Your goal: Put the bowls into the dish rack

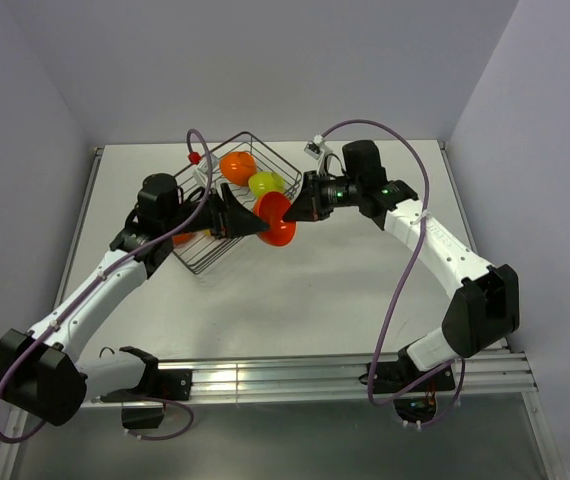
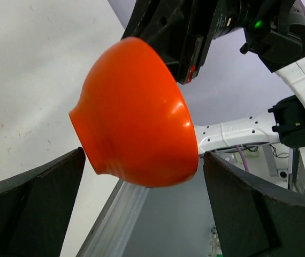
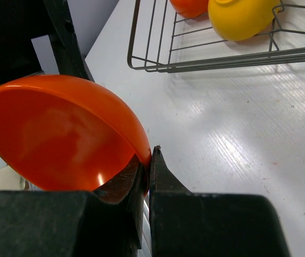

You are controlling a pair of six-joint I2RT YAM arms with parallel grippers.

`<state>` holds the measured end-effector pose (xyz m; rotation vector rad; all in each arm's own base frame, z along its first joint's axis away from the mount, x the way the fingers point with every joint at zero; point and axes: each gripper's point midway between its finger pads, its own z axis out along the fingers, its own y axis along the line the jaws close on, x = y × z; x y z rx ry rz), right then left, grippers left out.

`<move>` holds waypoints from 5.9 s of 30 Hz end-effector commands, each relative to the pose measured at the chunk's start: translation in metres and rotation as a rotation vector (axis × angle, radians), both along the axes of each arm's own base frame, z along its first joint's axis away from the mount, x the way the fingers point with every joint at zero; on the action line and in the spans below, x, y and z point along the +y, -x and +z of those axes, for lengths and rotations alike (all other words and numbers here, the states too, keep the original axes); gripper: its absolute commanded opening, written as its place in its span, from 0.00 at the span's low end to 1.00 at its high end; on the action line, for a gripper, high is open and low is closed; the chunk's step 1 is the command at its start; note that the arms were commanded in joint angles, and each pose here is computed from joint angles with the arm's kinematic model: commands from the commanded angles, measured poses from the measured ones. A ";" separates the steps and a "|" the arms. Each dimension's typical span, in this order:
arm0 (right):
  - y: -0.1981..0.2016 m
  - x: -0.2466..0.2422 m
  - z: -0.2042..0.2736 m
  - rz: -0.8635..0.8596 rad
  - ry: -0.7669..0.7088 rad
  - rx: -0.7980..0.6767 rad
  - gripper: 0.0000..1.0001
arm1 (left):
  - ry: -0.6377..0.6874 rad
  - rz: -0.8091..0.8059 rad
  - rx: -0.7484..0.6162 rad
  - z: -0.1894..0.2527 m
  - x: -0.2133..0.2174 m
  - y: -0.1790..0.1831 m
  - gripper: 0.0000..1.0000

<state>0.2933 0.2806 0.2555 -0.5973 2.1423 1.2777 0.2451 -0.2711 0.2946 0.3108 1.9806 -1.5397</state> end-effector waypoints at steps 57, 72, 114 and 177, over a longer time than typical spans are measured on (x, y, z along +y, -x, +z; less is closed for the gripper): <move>-0.004 -0.002 0.011 -0.028 0.103 -0.101 0.81 | -0.911 0.328 -0.377 -0.069 0.164 -0.098 0.00; -0.008 -0.003 0.007 -0.035 0.131 -0.093 0.82 | -1.160 0.115 -0.496 -0.095 0.184 -0.117 0.00; -0.009 -0.005 -0.001 -0.033 0.154 -0.066 0.82 | -1.383 -0.091 -0.527 -0.177 0.174 -0.108 0.04; -0.007 -0.005 -0.007 -0.004 0.172 -0.070 0.77 | -1.130 -0.137 -0.265 -0.172 0.159 -0.087 0.58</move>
